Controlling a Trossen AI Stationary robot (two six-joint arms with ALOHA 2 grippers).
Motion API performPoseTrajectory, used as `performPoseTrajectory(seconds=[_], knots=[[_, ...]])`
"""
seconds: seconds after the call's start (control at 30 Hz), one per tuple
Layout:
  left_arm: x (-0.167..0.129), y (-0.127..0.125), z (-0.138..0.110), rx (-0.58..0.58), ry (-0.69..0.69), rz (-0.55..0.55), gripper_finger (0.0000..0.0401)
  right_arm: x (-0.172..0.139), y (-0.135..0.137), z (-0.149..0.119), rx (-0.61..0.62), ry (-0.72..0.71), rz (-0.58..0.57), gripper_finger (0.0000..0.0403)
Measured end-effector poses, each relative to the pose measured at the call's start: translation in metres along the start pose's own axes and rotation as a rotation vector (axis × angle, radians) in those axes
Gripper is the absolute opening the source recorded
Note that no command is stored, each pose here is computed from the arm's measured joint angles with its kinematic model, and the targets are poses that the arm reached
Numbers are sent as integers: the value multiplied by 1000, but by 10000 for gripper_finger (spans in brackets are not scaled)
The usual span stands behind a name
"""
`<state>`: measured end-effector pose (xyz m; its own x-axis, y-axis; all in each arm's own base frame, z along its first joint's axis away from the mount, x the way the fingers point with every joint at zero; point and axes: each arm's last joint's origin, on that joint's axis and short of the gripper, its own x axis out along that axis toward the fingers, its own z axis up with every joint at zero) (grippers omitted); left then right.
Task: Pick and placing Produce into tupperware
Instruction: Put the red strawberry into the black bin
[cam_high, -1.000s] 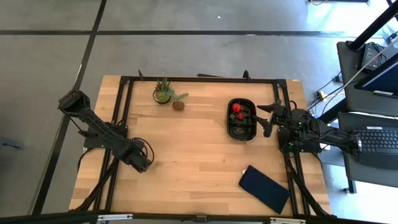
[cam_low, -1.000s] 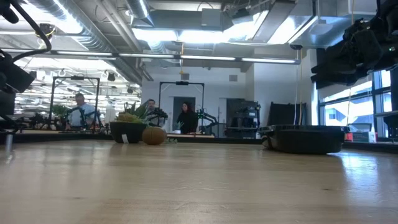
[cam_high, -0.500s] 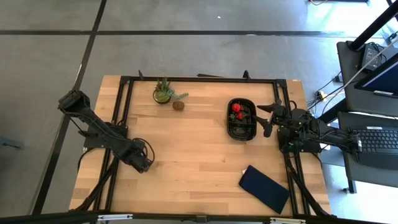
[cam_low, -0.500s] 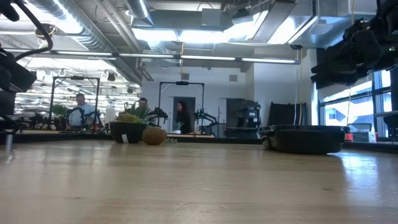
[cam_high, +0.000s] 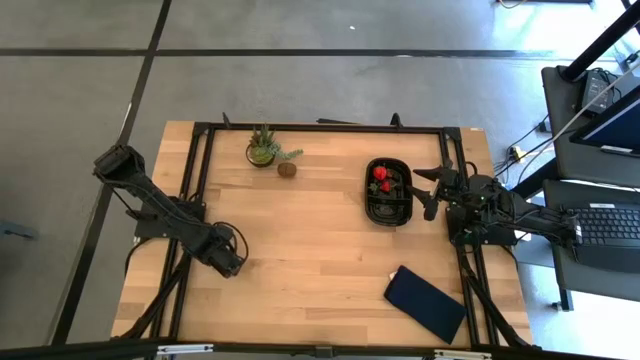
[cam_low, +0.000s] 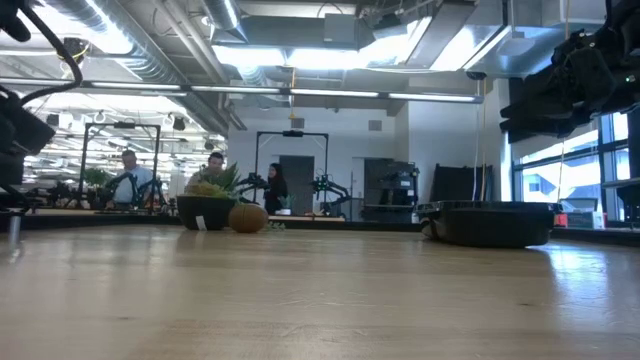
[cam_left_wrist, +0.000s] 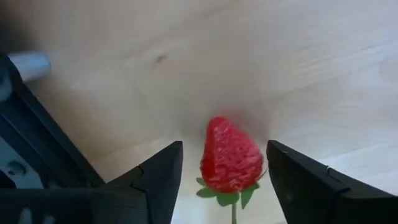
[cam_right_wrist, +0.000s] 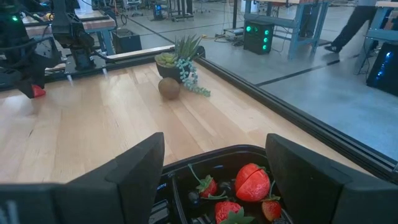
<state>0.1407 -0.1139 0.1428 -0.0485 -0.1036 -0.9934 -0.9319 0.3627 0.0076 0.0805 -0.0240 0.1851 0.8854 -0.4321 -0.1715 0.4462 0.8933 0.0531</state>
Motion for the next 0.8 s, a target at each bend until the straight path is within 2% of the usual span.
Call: performPoseTrajectory(seconds=[0.13, 0.53, 0.67, 0.8], knots=[[3, 2, 1, -28, 59, 21, 213, 0, 0, 0, 0, 0, 0, 282], [4, 3, 2, -20, 45, 24, 151, 0, 0, 0, 3, 0, 0, 282], [4, 3, 2, 22, 33, 20, 130, 0, 0, 0, 3, 0, 0, 282], [4, 3, 2, 65, 34, 19, 128, 0, 0, 0, 3, 0, 0, 282]])
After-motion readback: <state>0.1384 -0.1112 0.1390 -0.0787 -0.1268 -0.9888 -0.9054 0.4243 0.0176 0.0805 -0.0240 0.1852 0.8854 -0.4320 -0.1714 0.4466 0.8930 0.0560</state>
